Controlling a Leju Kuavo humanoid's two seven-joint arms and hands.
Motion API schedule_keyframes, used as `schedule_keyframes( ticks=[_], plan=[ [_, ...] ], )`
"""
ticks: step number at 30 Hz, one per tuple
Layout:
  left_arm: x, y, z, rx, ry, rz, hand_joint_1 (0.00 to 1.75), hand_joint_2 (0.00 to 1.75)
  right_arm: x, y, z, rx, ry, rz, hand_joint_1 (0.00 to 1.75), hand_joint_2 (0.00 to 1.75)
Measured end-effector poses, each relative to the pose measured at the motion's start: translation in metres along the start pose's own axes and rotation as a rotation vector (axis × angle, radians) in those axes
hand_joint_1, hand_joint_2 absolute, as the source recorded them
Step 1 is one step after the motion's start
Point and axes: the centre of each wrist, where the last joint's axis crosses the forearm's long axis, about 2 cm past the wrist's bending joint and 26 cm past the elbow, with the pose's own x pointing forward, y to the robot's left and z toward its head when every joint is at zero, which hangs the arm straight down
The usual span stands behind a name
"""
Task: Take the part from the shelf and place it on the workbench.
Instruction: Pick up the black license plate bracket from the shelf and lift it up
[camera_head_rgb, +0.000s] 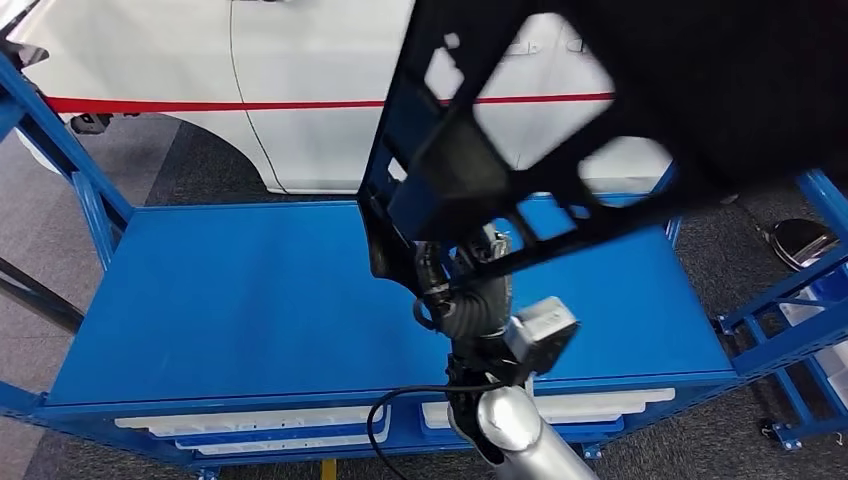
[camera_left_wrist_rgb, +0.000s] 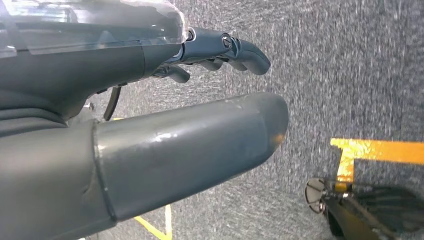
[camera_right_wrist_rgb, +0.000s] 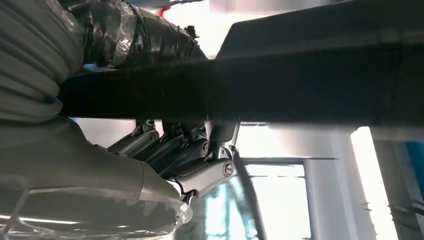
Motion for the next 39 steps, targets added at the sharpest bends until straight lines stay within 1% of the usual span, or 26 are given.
schedule_keyframes(
  ticks=[4, 7, 9, 15, 18, 21, 24, 26, 29, 32, 39],
  plan=[
    [0.000, -0.001, 0.000, 0.007, 0.005, 0.023, 0.00, 0.00, 0.024, -0.009, 0.001, -0.032, -0.089, -0.049, 1.75, 1.75],
    [0.000, -0.003, 0.001, 0.007, 0.004, 0.041, 0.00, 0.00, 0.034, -0.012, 0.001, -0.050, -0.133, -0.067, 1.75, 1.75],
    [0.000, -0.004, 0.001, 0.007, 0.000, 0.048, 0.00, 0.00, 0.039, -0.014, 0.004, -0.061, -0.139, -0.082, 1.75, 1.75],
    [-0.001, -0.008, 0.002, 0.024, -0.003, 0.100, 0.00, 0.00, 0.041, -0.015, 0.025, -0.077, -0.055, -0.118, 1.75, 1.75],
    [-0.002, -0.008, 0.002, 0.034, 0.006, 0.111, 0.00, 0.00, 0.040, -0.014, 0.036, -0.059, -0.014, -0.119, 1.75, 1.75],
    [-0.002, -0.007, 0.002, 0.047, 0.016, 0.124, 0.00, 0.00, 0.039, -0.012, 0.055, 0.030, 0.017, -0.140, 1.75, 1.75],
    [-0.003, -0.008, 0.003, 0.058, 0.025, 0.150, 0.00, 0.00, 0.040, -0.009, 0.082, 0.165, 0.000, -0.188, 1.75, 1.75],
    [-0.003, -0.011, 0.003, 0.059, 0.033, 0.167, 0.00, 0.00, 0.041, -0.008, 0.099, 0.210, -0.010, -0.205, 1.75, 1.75],
    [-0.003, -0.014, 0.004, 0.056, 0.040, 0.182, 0.00, 0.00, 0.043, -0.010, 0.118, 0.219, 0.014, -0.200, 1.75, 1.75],
    [-0.003, -0.014, 0.004, 0.057, 0.044, 0.189, 0.00, 0.00, 0.042, -0.013, 0.130, 0.218, 0.057, -0.190, 1.75, 1.75],
    [-0.003, -0.016, 0.004, 0.054, 0.044, 0.198, 0.00, 0.00, 0.045, -0.018, 0.138, 0.171, 0.089, -0.167, 1.75, 1.75]
  ],
)
